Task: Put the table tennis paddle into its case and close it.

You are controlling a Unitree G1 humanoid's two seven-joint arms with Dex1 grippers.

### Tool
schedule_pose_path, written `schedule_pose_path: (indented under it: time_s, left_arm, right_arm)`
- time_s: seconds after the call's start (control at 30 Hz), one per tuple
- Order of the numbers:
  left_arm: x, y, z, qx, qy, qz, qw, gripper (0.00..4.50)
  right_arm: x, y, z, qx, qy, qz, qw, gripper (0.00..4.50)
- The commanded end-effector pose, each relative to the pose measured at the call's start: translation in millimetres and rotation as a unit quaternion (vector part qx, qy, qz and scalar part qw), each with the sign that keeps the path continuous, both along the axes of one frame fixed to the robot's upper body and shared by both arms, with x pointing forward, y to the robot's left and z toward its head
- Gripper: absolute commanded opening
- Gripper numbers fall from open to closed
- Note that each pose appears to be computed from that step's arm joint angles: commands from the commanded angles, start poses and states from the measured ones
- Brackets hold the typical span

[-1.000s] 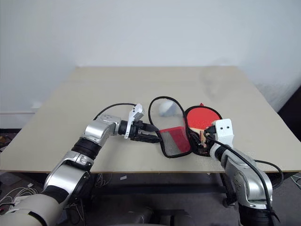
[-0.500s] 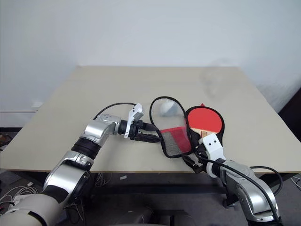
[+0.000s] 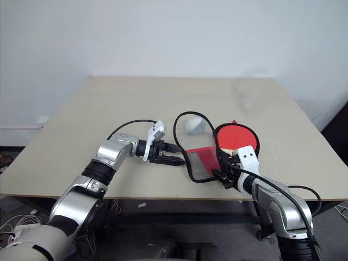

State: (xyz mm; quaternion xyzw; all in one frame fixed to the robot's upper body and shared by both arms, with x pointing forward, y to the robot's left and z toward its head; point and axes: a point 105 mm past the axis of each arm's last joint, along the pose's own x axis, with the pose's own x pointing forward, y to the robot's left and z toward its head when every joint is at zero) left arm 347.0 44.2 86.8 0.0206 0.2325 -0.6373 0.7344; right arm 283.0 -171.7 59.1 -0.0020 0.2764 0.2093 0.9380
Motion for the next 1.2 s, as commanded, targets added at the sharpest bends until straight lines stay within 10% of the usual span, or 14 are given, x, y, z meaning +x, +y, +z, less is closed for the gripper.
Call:
schedule_pose_path:
  time_s: [0.03,0.13,0.57,0.87,1.2]
  left_arm:
    - [2.4,-2.9,14.0,-0.006,-0.03,-0.008,1.0,3.9]
    - [2.8,-3.1,13.6,-0.006,-0.03,-0.006,1.0,3.9]
    - [2.5,-4.0,12.8,-0.007,-0.029,-0.003,1.0,3.9]
    - [3.7,-1.6,13.7,-0.009,-0.029,0.003,1.0,3.9]
    - [18.1,6.4,37.2,-0.045,-0.015,0.031,0.998,3.9]
  right_arm:
    - [-9.1,3.1,-19.5,0.01,0.055,0.002,0.998,3.85]
    - [-10.4,5.3,-23.6,0.01,0.068,0.0,0.998,2.83]
    - [-8.7,4.6,-37.6,-0.002,0.112,-0.017,0.994,2.83]
    - [-12.0,6.5,-35.2,-0.001,0.106,-0.008,0.994,0.13]
    - [-32.4,11.7,-27.0,0.013,0.119,0.011,0.993,0.05]
